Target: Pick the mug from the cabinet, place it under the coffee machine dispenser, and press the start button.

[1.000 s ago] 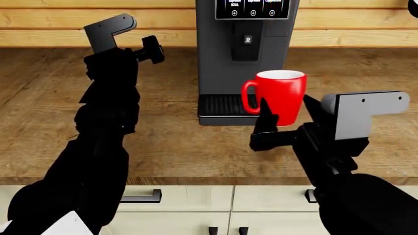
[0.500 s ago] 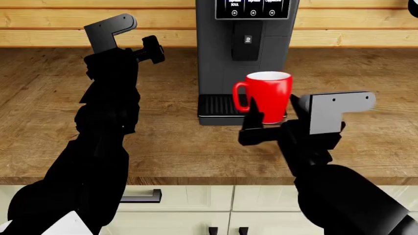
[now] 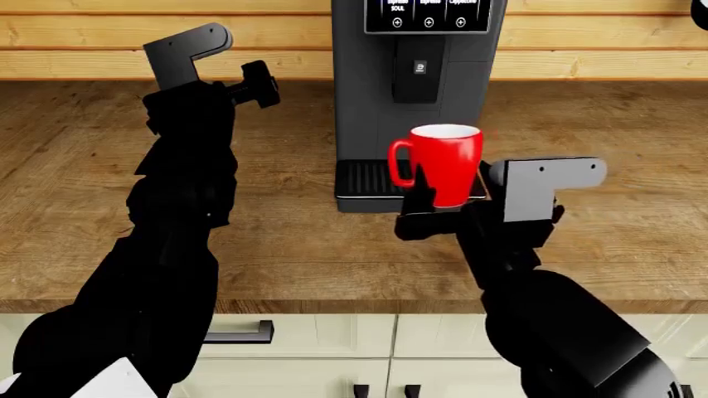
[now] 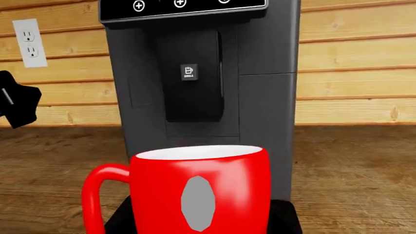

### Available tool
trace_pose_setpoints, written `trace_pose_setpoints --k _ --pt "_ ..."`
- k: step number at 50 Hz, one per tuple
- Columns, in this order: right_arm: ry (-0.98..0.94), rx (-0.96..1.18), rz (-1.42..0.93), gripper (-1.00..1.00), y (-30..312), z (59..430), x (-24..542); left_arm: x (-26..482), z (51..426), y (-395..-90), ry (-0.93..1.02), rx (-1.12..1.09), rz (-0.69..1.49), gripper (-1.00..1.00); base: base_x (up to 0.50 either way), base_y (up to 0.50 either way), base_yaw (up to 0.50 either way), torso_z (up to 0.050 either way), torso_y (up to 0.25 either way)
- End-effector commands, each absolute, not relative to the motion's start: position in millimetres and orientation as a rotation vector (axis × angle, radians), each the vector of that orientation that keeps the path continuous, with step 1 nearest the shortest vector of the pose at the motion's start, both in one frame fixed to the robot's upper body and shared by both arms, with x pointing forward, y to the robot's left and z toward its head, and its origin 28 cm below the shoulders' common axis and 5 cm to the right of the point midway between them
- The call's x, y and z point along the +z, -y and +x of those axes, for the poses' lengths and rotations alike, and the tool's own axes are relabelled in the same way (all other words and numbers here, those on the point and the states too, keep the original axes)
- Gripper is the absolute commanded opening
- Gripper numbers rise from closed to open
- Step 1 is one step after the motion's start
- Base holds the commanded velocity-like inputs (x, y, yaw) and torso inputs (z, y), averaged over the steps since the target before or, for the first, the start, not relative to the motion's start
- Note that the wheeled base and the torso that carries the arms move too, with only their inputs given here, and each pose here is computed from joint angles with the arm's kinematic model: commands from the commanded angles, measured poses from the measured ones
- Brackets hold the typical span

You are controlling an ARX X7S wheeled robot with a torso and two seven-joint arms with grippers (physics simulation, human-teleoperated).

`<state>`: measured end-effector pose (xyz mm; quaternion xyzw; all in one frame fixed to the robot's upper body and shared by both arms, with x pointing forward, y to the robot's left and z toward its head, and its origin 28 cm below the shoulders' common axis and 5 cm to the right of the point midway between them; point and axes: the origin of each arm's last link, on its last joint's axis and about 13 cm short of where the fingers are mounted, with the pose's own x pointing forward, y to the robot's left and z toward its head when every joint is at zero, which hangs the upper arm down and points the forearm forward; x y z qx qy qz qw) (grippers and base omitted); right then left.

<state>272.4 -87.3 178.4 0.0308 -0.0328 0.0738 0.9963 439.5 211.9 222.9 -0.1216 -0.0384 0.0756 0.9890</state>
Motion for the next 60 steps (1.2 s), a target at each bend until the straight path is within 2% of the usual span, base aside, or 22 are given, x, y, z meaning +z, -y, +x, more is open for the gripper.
trace_pose_setpoints --k 1,60 --pt "0.081 0.147 0.054 -1.0 87 280 176 223 440 -212 0.079 0.151 -0.242 1.0 0.0 0.0 0.0 0.0 0.0" --pt "0.052 0.157 0.076 -1.0 78 323 172 223 440 -211 0.084 0.145 -0.231 1.0 0.0 0.0 0.0 0.0 0.0"
